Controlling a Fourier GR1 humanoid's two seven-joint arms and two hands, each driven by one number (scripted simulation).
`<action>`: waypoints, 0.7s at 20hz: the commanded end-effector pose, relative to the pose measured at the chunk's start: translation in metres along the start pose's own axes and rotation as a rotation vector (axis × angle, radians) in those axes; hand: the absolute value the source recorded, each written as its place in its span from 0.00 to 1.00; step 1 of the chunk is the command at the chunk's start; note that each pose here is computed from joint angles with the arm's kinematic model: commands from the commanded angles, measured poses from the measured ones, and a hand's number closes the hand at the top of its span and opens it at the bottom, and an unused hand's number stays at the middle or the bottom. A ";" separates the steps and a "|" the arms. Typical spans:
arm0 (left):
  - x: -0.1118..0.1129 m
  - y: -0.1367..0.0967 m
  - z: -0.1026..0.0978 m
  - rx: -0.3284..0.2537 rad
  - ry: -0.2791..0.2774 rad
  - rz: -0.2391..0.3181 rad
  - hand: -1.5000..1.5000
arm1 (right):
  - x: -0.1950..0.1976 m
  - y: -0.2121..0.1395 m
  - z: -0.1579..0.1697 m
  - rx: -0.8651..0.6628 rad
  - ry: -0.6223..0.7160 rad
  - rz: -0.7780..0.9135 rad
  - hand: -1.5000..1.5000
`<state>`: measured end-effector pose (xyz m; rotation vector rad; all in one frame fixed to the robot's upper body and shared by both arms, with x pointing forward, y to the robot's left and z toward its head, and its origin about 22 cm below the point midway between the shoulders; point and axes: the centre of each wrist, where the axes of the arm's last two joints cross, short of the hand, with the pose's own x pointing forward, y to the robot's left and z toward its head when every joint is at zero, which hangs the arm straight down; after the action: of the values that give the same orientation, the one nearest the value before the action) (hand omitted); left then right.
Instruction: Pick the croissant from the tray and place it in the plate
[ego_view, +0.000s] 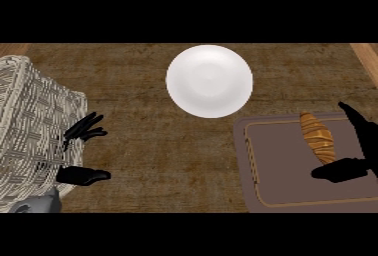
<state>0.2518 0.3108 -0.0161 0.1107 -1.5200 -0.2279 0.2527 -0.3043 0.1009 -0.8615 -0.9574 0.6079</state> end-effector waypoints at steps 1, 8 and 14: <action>0.010 -0.026 0.010 0.083 0.004 0.029 0.50 | -0.034 0.003 -0.010 0.052 0.040 0.037 0.00; -0.003 -0.002 0.002 0.075 0.007 0.023 0.50 | -0.005 -0.010 -0.031 0.068 0.046 0.039 0.00; -0.002 -0.004 -0.003 0.062 0.018 0.034 0.50 | -0.008 0.039 -0.044 0.038 0.095 0.109 0.00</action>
<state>0.2526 0.3066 -0.0177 0.1332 -1.5194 -0.2205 0.2777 -0.3094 0.0653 -0.8697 -0.8438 0.6627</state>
